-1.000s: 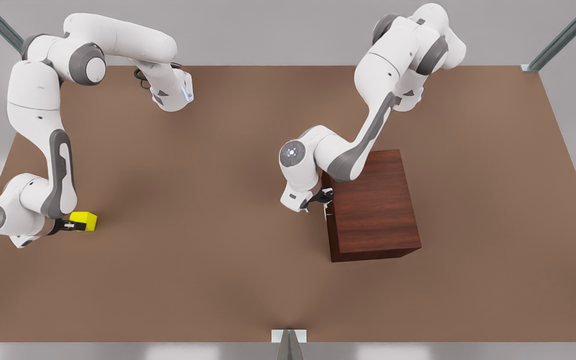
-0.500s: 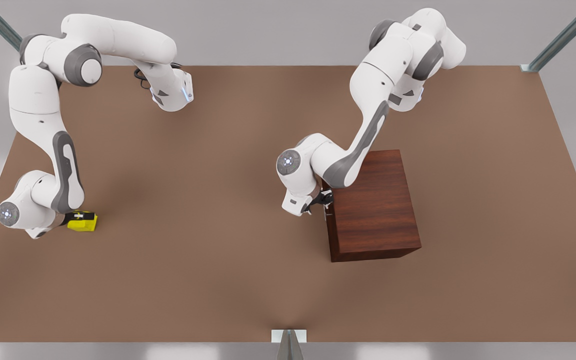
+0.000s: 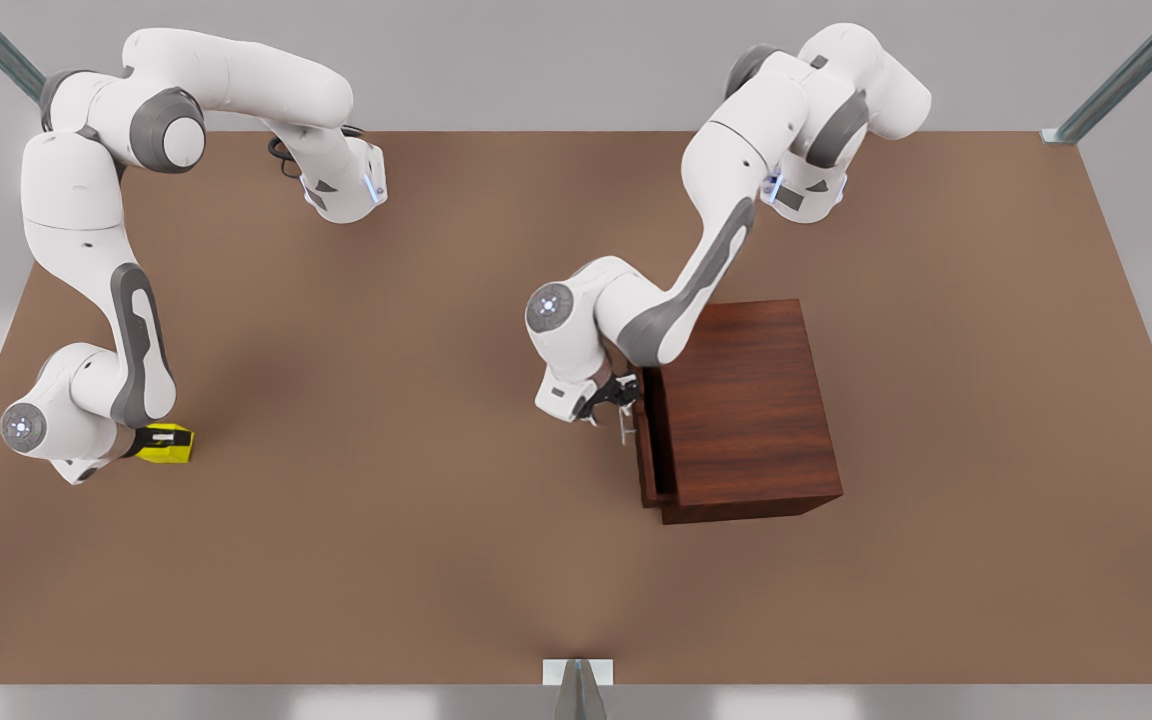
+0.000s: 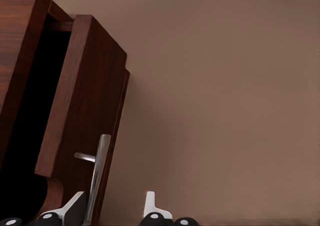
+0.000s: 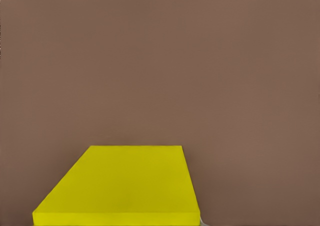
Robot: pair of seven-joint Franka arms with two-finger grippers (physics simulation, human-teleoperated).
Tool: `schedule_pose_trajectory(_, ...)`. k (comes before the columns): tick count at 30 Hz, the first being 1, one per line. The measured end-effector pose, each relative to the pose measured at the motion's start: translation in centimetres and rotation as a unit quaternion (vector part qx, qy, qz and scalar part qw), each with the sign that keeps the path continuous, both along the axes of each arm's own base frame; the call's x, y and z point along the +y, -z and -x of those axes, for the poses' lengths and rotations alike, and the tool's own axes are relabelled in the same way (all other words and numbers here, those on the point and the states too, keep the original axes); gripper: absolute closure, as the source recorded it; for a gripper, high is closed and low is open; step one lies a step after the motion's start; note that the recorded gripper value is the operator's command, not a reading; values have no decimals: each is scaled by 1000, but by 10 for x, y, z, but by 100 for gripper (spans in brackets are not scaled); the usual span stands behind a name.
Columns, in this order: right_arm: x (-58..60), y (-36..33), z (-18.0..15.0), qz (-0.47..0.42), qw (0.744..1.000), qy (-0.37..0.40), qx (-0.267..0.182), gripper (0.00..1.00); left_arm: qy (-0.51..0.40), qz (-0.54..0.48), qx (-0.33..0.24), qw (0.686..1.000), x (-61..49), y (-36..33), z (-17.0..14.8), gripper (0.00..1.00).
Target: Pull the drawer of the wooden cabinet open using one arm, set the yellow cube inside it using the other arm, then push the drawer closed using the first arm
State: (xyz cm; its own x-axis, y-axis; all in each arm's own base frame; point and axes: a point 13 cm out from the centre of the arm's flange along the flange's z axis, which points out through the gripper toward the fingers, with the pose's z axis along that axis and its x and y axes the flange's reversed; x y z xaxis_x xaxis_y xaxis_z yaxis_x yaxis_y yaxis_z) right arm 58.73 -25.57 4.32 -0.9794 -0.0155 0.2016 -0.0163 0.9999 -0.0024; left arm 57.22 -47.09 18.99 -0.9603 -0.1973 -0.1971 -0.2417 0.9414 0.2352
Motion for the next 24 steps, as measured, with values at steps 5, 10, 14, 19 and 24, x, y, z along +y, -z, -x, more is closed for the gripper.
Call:
schedule_pose_trajectory(5,3,-16,-7,-3,1000,-7,-11,39,-3,6,-7,1000,-6,2,-7,34)
schedule_pose_trajectory(10,15,-95,-28,3,999,-25,-46,39,1,16,-16,1000,-16,3,-9,34)
schedule_pose_trajectory(14,51,-173,-46,2,996,-52,-76,39,8,27,-25,999,-29,-3,-7,34)
schedule_pose_trajectory(19,130,-268,-57,-3,989,-100,-106,39,16,40,-36,998,-45,-7,-6,35)
schedule_pose_trajectory(24,199,-305,-57,-25,986,-117,-115,39,21,68,-51,996,-70,-26,-5,33)
